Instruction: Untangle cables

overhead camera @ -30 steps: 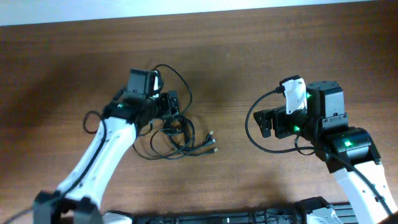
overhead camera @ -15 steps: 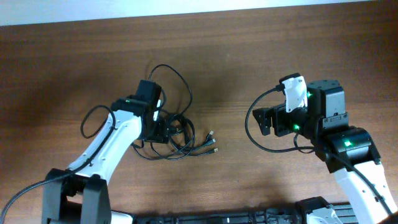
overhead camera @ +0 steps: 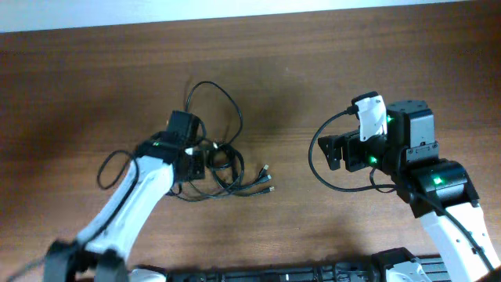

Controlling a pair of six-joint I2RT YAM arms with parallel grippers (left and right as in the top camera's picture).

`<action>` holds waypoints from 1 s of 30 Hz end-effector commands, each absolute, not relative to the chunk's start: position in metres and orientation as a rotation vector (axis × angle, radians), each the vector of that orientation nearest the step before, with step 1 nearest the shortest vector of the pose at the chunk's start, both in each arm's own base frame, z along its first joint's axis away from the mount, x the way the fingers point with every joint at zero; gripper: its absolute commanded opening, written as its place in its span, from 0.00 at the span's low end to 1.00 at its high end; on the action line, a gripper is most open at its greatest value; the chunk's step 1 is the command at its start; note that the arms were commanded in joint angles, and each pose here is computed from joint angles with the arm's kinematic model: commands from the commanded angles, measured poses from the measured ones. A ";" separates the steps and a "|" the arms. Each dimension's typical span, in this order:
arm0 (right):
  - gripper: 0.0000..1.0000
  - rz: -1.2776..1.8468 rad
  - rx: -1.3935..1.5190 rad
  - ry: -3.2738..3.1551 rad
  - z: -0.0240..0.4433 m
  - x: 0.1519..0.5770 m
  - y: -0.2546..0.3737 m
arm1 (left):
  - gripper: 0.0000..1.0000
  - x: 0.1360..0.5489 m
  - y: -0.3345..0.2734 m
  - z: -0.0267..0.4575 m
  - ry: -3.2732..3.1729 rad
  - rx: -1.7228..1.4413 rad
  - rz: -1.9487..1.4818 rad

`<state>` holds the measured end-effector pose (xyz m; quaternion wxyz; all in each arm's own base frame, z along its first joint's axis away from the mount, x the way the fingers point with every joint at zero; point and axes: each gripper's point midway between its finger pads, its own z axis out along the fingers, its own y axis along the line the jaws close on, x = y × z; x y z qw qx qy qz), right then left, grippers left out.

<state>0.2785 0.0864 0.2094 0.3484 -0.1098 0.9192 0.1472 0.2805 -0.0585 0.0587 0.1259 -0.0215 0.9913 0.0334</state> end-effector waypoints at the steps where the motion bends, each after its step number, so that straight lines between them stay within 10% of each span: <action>1: 0.99 0.384 -0.292 2.381 0.210 0.278 0.087 | 0.00 0.283 -0.031 0.102 2.671 -0.436 0.184; 5: 0.99 0.384 -0.292 2.381 0.210 0.279 0.087 | 0.01 0.254 -0.023 0.094 2.770 -0.448 0.252; 9: 0.99 0.384 -0.291 2.381 0.210 0.279 0.087 | 0.79 0.234 -0.040 0.082 2.888 -0.437 0.126; 13: 0.99 0.383 -0.292 2.381 0.210 0.279 0.087 | 0.91 0.243 -0.059 0.083 2.874 -0.485 -0.044; 30: 0.99 0.382 -0.292 2.381 0.210 0.279 0.086 | 0.45 0.295 -0.180 0.036 2.744 -1.015 -0.567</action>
